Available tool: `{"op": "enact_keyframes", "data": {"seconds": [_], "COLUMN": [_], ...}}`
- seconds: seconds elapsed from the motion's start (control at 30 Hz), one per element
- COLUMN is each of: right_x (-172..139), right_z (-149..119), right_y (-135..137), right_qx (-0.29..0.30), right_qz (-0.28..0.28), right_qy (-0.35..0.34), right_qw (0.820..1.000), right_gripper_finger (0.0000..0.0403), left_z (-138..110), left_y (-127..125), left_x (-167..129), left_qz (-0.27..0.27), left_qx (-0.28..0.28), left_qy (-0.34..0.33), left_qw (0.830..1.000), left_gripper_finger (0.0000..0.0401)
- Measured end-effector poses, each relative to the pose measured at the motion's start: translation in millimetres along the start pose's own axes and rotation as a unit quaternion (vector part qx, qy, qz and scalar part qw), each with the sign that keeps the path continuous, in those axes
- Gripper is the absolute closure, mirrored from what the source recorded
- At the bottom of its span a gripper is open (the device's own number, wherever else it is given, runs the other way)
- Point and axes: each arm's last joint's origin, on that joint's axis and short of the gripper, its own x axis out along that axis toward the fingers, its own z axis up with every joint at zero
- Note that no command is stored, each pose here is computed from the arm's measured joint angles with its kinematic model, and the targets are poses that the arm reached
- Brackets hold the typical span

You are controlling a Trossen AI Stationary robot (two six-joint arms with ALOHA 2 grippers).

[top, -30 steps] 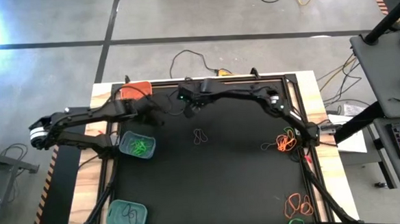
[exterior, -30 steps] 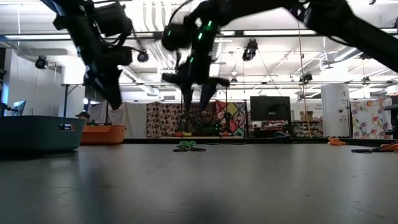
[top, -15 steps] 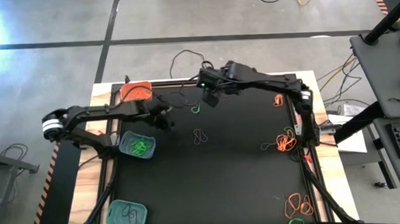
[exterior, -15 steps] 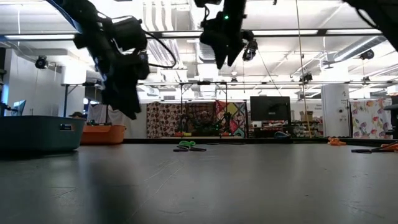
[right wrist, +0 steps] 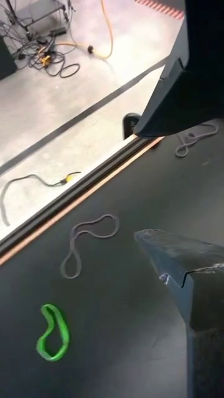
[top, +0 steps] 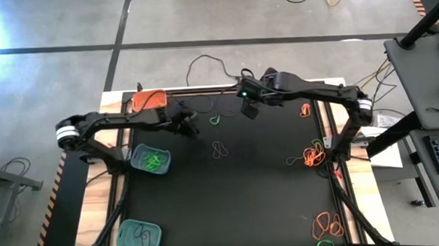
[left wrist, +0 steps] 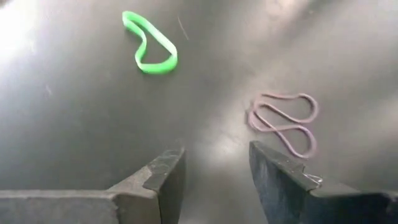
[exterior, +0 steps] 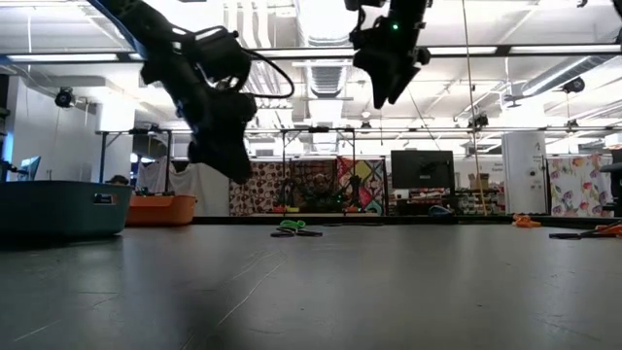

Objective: Sort rubber bands into baskets
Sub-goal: Put the green rubber band into the blue bin

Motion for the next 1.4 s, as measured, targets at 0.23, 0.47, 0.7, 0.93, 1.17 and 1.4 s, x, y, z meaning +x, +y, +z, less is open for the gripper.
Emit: {"op": "enact_keyframes", "data": {"seconds": [0.23,0.47,0.7,0.93,1.17,1.4], "right_x": [-5.0,-7.6,-4.7,-3.4,-2.9,-2.6], "right_z": [3.0,9.8,12.3,12.0,10.0,8.1], "right_y": [-2.7,-7.3,-14.3,-15.9,-15.7,-15.8], "right_qx": [0.048,0.061,0.092,0.112,0.111,0.113], "right_qz": [0.015,0.014,0.008,0.008,0.009,0.007], "right_qy": [-0.064,-0.082,-0.081,-0.077,-0.067,-0.058], "right_qw": [0.997,0.995,0.992,0.991,0.991,0.992], "right_gripper_finger": [0.0161,0.0159,0.0163,0.0162,0.0165,0.0165], "left_z": [31.0,47.7,56.5,57.7,45.7,57.9], "left_y": [-3.6,-1.8,20.1,38.9,44.8,49.1], "left_x": [17.4,46.5,61.4,71.5,90.6,93.9], "left_qz": [0.031,0.068,0.02,0.0,-0.016,0.01], "left_qx": [0.102,0.14,0.158,0.213,0.216,0.166], "left_qy": [-0.011,0.054,0.088,0.064,0.07,0.06], "left_qw": [0.994,0.986,0.983,0.975,0.974,0.984], "left_gripper_finger": [0.0229,0.0225,0.0225,0.0225,0.0224,0.0191]}}
